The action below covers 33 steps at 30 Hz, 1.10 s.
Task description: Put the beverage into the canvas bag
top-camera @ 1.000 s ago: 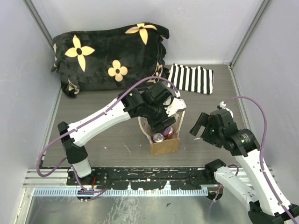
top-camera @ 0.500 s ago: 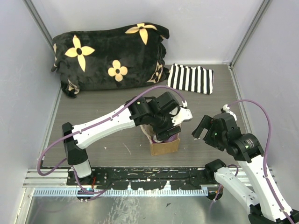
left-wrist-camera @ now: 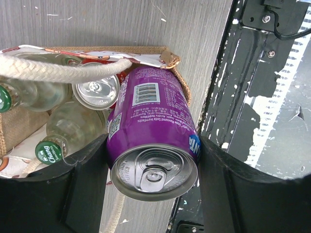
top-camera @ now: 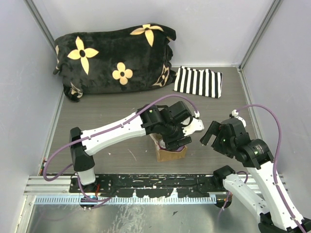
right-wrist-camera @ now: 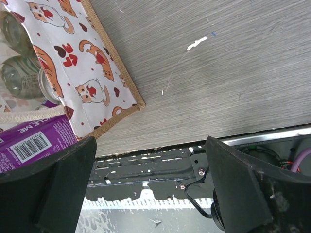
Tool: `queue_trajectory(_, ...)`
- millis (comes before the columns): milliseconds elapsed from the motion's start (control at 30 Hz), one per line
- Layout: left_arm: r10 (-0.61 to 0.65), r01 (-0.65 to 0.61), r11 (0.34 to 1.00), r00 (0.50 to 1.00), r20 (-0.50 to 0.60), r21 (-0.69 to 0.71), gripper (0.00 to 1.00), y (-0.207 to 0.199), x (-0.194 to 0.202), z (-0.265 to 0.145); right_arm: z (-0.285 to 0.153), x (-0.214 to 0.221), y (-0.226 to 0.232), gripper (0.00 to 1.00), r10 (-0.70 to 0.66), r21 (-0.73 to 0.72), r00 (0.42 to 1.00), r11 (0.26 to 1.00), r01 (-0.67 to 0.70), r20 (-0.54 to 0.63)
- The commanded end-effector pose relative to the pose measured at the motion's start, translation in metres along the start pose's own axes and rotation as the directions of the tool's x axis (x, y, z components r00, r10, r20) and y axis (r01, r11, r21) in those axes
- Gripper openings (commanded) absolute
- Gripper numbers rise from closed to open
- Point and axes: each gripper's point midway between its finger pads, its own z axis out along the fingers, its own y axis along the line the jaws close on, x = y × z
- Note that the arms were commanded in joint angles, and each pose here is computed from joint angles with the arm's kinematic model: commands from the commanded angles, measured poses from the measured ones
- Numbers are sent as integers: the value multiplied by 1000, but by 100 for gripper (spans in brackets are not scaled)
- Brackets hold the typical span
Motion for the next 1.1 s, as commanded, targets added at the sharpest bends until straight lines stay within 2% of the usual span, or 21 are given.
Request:
queue_trajectory(0, 19, -26, 994, 998, 64, 111, 0, -32, -20, 1, -1, -5, -2, 100, 19, -3, 999, 1000, -19, 40)
queue_trajectory(500, 50, -50, 998, 999, -5, 31, 0, -15, -18, 39, 0, -1, -6, 100, 23, 3, 999, 1000, -23, 38)
queue_trajectory(1067, 4, 3, 996, 997, -79, 85, 0, -25, 0, 71, 5, 3, -10, 100, 18, 20, 1000, 1000, -19, 25)
